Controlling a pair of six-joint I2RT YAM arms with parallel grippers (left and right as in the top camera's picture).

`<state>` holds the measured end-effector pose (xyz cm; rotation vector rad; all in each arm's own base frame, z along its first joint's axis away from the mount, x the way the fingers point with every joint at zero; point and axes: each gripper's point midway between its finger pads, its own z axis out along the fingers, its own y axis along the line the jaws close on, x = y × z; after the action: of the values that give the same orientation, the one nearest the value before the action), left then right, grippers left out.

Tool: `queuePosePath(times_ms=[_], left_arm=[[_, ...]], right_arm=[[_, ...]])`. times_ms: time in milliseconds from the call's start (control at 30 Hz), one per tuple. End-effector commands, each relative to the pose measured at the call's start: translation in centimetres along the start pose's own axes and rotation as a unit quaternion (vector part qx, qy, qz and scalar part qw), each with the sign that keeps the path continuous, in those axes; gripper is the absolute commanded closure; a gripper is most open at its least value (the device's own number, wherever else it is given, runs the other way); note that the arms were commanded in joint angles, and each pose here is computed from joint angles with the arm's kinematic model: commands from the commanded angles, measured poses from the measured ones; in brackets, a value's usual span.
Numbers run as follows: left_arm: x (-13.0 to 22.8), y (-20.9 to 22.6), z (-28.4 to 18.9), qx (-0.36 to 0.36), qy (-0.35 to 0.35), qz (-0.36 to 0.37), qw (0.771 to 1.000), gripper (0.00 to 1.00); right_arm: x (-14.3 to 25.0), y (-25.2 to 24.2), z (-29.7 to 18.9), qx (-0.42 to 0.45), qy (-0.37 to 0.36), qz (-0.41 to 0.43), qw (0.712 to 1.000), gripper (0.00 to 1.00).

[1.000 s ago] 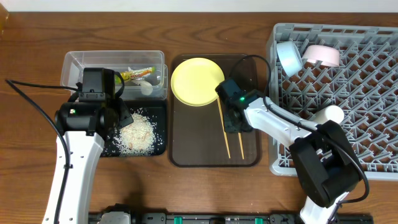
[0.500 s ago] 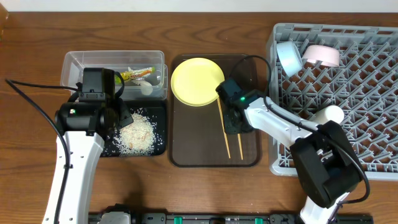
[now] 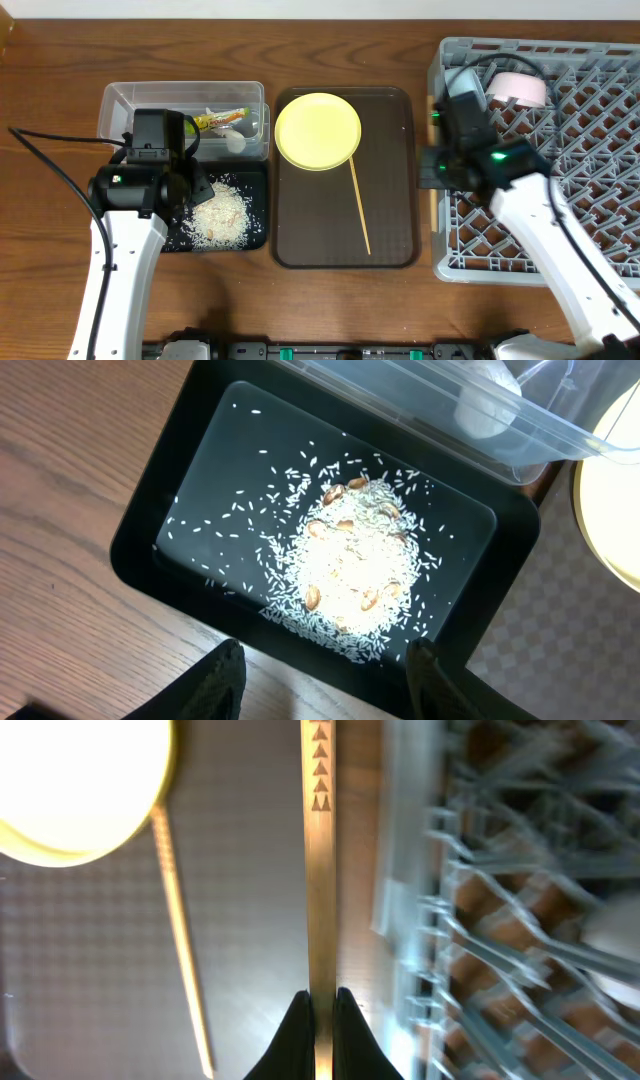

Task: Sort waste into correct bins and load items into the dishwasher rack
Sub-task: 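Carry the chopstick to the rack's left edge and drop it in, then reach the right gripper back and grasp the second chopstick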

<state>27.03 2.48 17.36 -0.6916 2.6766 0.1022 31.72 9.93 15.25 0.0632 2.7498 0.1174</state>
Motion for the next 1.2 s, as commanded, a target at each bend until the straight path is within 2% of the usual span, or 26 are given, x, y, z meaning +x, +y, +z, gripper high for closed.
queuePosePath(times_ms=[0, 233, 533, 633, 767, 900, 1000, 1167], left_arm=[[-0.1, 0.2, 0.0, -0.002, 0.0, -0.009, 1.0, 0.45], [-0.1, 0.2, 0.0, -0.002, 0.0, -0.009, 1.0, 0.46], [-0.1, 0.2, 0.0, -0.002, 0.0, -0.009, 1.0, 0.45], [-0.1, 0.2, 0.0, -0.002, 0.0, -0.009, 1.0, 0.46], [-0.1, 0.2, 0.0, -0.002, 0.0, -0.009, 1.0, 0.45], [-0.1, 0.2, 0.0, -0.002, 0.0, -0.009, 1.0, 0.46], [-0.1, 0.2, 0.0, -0.002, 0.0, -0.009, 1.0, 0.46], [-0.1, 0.2, 0.0, -0.002, 0.0, -0.009, 1.0, 0.45]], right_arm=[[0.5, -2.6, 0.7, 0.039, 0.021, -0.006, 0.999, 0.99], [2.3, -6.7, 3.4, 0.105, 0.056, 0.018, 0.993, 0.99], [2.6, -6.9, 7.3, 0.103, 0.053, 0.021, 0.993, 0.96], [2.1, -6.8, 7.4, 0.1, 0.045, 0.009, 0.994, 0.89], [1.8, -6.7, 7.2, 0.098, 0.039, 0.006, 0.994, 0.64], [0.4, -6.3, 5.9, 0.09, 0.011, 0.0, 0.996, 0.6], [-1.6, -5.5, 4.0, 0.07, -0.028, 0.0, 0.997, 0.59], [-4.3, 0.4, 1.2, -0.079, -0.091, -0.018, 0.993, 0.58]])
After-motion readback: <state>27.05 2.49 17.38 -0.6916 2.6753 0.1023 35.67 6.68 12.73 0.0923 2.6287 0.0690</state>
